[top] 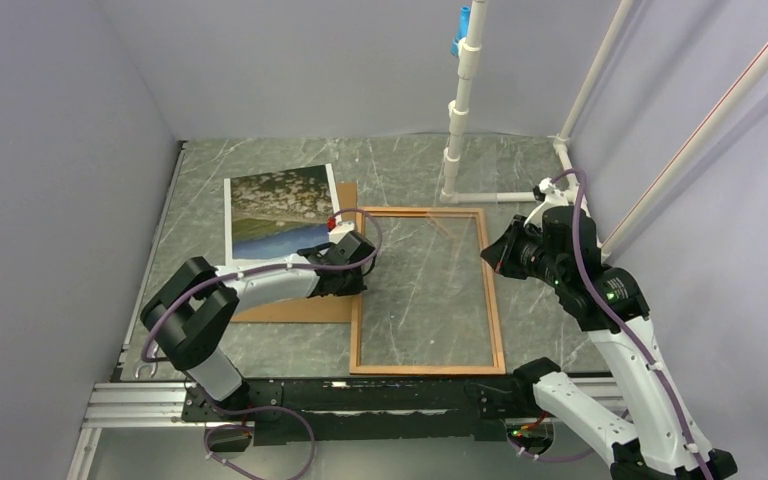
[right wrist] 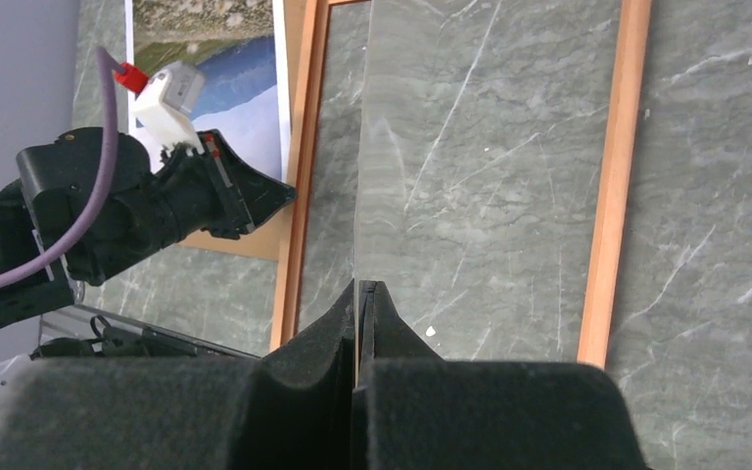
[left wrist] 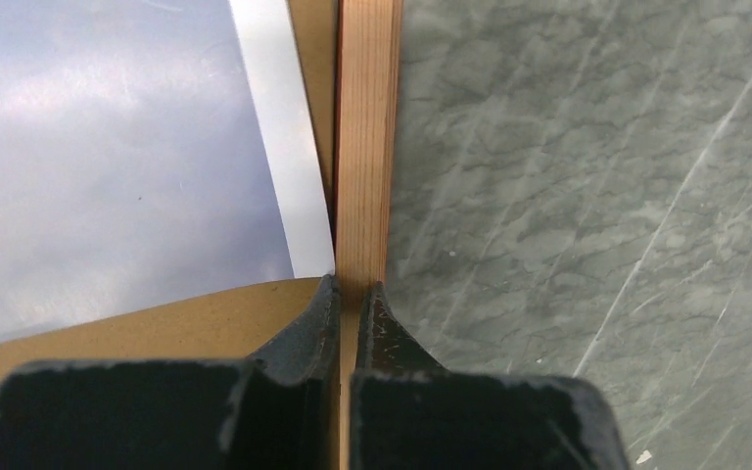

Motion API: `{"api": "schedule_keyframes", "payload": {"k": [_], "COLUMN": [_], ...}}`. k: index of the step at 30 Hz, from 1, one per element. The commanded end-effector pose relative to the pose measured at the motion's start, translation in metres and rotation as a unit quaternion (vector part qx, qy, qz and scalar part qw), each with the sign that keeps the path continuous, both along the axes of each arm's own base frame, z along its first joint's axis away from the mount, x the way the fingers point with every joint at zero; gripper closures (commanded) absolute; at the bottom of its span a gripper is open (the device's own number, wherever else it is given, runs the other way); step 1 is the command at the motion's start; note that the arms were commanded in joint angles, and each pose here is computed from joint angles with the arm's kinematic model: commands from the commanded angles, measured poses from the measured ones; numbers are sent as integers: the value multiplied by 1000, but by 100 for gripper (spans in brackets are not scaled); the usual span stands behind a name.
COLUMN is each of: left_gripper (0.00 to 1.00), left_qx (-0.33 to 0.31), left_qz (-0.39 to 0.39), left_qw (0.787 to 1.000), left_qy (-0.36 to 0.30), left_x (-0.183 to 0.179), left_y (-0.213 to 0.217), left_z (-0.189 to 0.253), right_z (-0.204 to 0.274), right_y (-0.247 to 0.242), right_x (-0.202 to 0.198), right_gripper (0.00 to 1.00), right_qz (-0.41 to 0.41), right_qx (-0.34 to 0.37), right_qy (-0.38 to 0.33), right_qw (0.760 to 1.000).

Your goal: Put the photo into the frame

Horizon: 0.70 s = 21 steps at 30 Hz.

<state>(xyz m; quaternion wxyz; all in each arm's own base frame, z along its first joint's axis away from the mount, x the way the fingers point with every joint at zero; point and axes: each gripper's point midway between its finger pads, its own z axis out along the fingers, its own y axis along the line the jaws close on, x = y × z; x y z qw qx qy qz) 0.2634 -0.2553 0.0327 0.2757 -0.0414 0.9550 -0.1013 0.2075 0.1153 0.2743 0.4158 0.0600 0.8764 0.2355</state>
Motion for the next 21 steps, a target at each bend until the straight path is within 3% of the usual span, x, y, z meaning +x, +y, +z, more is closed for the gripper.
{"api": "schedule_keyframes", "payload": {"k": [1, 8, 11, 14, 16, 18, 21], "left_gripper": [100, 99, 79, 46, 31, 23, 21], "left_qx": [64, 51, 48, 26, 4, -22, -63], "left_qz": [69, 3, -24, -50, -65, -72, -76], "left_qw": [994, 998, 998, 998, 998, 997, 994], "left_qy": [52, 29, 22, -2, -19, -33, -50], "left_x": [-24, -17, -15, -17, -21, -26, -34], "left_y": [57, 34, 27, 18, 13, 10, 10], "left_z": [-27, -16, -8, 10, 26, 41, 58], "right_z": [13, 8, 10, 19, 27, 35, 42], "right_y": [6, 13, 16, 21, 25, 31, 37], "right_x": [9, 13, 13, 11, 10, 9, 8], "right_gripper": [100, 100, 100, 100, 100, 100, 100], "right_qz": [11, 24, 30, 41, 53, 67, 84], "right_qx": [12, 19, 26, 35, 45, 56, 69], "right_qy": [-36, -31, -31, -33, -35, -43, -51], "right_qw": [999, 999, 999, 998, 997, 995, 993]}}
